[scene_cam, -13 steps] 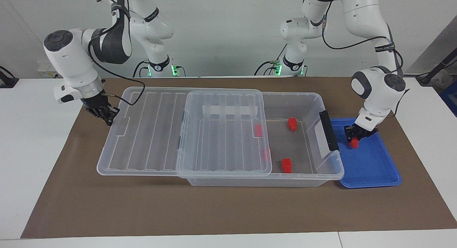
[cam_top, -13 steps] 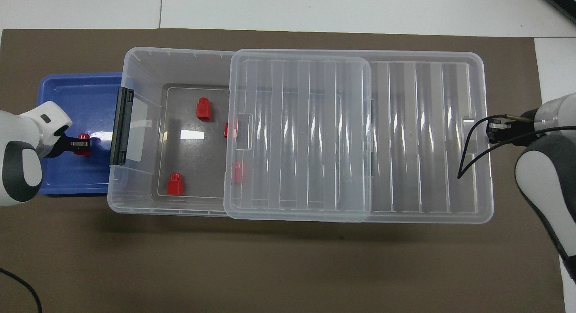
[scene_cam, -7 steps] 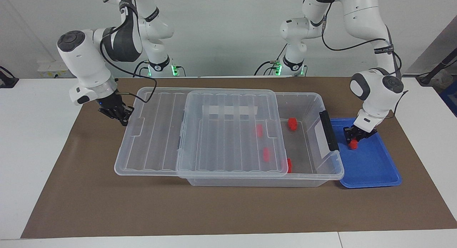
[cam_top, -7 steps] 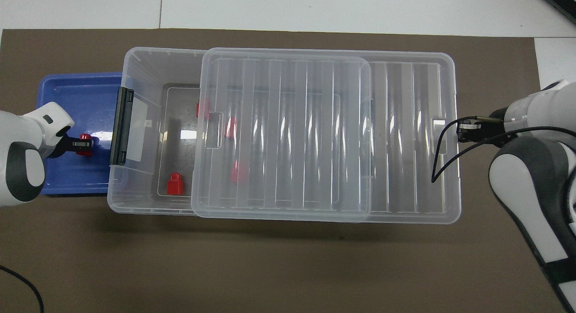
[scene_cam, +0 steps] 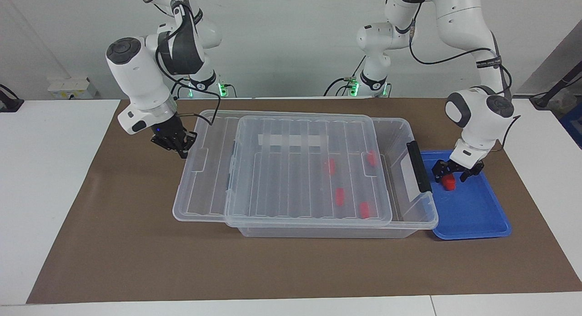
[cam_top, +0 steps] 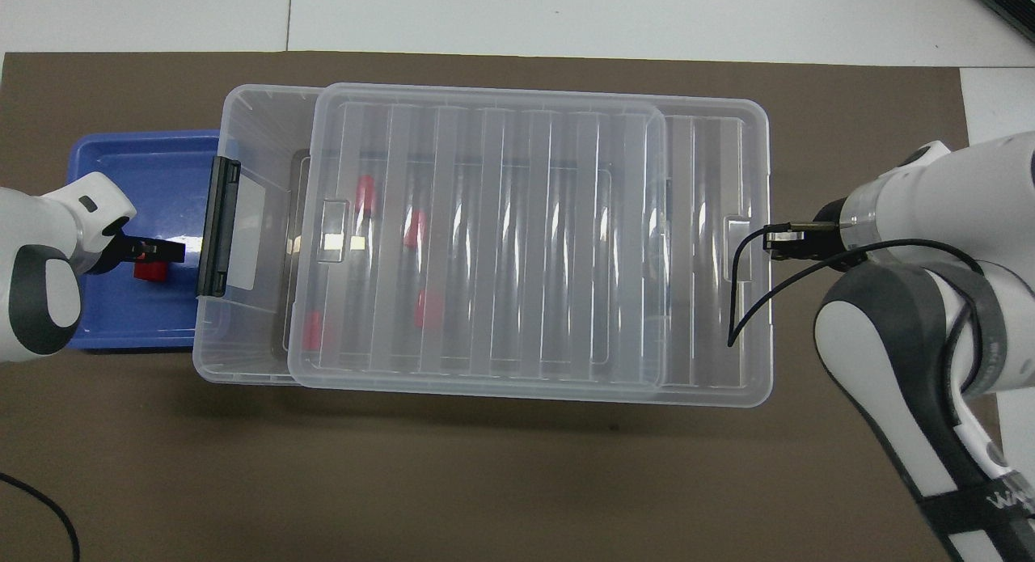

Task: Place red block in blue tray from box
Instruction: 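Open the left gripper while the right gripper slides the lid closed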

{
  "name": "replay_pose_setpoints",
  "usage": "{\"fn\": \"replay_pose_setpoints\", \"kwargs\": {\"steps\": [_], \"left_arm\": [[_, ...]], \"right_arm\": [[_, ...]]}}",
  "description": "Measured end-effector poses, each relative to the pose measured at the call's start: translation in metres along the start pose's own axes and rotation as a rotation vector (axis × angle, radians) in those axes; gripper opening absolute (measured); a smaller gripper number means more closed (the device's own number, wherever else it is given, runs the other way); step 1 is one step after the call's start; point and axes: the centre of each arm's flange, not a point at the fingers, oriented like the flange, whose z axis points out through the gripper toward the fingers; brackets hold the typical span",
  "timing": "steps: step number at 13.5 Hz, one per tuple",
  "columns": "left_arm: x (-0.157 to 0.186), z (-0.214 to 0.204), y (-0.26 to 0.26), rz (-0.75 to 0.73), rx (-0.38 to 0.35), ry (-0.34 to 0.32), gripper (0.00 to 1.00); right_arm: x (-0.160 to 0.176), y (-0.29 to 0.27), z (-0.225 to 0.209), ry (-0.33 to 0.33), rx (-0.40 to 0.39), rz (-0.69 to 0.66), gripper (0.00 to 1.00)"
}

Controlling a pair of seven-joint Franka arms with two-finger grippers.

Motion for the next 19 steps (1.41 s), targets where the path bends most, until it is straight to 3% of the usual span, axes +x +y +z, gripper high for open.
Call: {"fn": "replay_pose_setpoints", "kwargs": {"steps": [6, 12, 16, 19], "left_arm": [[0.017, -0.109, 0.036, 0.056, -0.033, -0.076, 1.0], [0.01, -0.195, 0.068, 0.114, -0.04, -0.045, 1.0], [0.008, -0.205, 0.094, 0.159, -0.043, -0.032, 1.0], [0.004, -0.219, 0.088, 0.149, -0.042, -0.011, 1.0]], "right_arm": [[-0.011, -0.042, 0.0, -0.001, 0.006, -0.049, 0.01], [-0.015, -0.065, -0.002, 0.011, 0.014, -0.085, 0.01], [0.002, -0.024, -0.01, 0.07, 0.019, -0.012, 0.01], [0.002, -0.013, 0.003, 0.059, 0.014, -0.002, 0.01]]}}
